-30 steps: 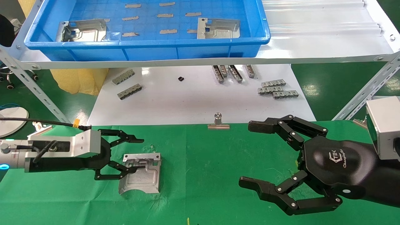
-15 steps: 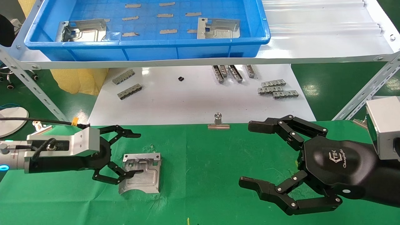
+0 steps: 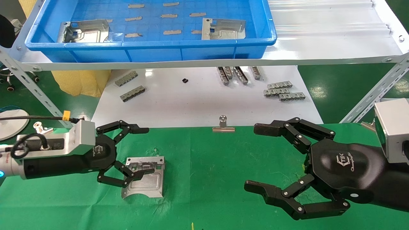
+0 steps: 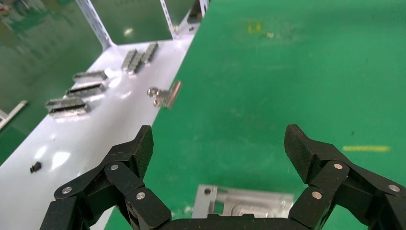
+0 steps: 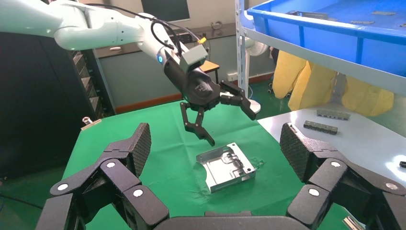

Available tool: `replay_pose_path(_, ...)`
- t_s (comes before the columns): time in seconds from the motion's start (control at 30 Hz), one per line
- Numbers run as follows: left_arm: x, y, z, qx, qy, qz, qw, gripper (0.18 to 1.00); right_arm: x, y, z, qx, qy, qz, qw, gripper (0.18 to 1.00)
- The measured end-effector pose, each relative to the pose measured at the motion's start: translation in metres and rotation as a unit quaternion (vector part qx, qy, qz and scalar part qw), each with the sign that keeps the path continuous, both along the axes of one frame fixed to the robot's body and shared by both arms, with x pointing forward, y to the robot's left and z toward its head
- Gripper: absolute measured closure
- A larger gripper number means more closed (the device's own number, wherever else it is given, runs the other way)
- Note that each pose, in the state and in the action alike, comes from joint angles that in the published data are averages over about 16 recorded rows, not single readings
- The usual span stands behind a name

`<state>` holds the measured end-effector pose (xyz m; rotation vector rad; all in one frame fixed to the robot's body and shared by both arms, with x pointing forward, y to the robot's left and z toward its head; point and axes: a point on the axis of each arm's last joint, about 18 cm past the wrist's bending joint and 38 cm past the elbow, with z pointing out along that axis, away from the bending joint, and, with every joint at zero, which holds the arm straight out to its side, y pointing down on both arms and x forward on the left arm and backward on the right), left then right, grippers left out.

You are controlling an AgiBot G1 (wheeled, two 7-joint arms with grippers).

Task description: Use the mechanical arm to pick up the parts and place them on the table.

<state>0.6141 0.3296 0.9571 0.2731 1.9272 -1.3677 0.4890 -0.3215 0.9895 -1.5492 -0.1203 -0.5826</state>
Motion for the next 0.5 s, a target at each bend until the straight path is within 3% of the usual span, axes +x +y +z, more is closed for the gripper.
replay_pose_path(0.5,-0.04,-0.009,0.015,-0.064,0.027,-0.038,0.9969,0.183,0.0,0.0,0.0,0.0,0.0,0.0,1.0,0.179)
